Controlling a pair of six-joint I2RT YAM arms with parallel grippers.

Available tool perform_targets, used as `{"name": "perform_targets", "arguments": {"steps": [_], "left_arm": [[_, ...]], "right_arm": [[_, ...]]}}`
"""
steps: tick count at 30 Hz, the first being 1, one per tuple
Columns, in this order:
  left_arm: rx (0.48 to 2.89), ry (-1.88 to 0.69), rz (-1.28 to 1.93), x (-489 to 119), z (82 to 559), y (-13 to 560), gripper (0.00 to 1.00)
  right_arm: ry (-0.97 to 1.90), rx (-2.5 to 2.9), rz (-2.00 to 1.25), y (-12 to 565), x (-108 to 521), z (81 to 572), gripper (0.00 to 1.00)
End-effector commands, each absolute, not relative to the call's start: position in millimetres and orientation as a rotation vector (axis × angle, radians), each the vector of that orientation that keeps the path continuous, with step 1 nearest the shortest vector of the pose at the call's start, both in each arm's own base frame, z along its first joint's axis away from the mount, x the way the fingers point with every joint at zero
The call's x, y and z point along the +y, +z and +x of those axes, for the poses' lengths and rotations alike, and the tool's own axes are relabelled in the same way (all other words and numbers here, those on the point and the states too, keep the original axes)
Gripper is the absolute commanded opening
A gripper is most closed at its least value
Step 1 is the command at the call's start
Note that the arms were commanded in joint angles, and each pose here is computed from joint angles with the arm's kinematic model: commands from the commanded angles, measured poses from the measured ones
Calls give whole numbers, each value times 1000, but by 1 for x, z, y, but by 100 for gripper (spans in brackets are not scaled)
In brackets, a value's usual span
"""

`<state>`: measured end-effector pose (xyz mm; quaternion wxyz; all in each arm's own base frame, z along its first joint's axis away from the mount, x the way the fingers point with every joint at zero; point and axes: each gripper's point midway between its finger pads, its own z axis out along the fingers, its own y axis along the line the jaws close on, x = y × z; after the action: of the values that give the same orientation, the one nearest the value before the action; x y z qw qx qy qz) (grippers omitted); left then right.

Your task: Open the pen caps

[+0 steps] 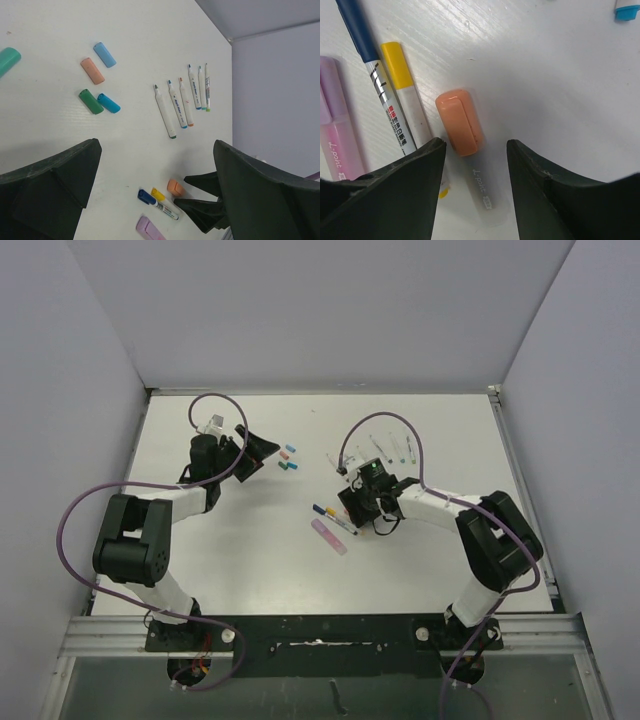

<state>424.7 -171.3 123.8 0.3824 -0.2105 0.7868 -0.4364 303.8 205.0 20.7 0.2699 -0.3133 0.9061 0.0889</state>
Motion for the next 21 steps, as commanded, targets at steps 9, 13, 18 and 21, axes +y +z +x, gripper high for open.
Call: {"name": "perform_targets", "arguments": {"steps": [9, 13, 18, 21], "left_arm": [[1913, -1163, -461, -177, 429, 158, 98], [1906, -1179, -448, -180, 429, 164, 98], [1916, -1204, -439, -193, 424, 167, 98], [1933, -1233, -408, -214, 417, 168, 98]], "right_arm": [[197, 2484, -867, 11, 209, 304, 43], [183, 2468, -880, 15, 211, 309, 24], [171, 2341, -868, 45, 225, 338, 12], [207, 2239, -859, 73, 241, 358, 12]]}}
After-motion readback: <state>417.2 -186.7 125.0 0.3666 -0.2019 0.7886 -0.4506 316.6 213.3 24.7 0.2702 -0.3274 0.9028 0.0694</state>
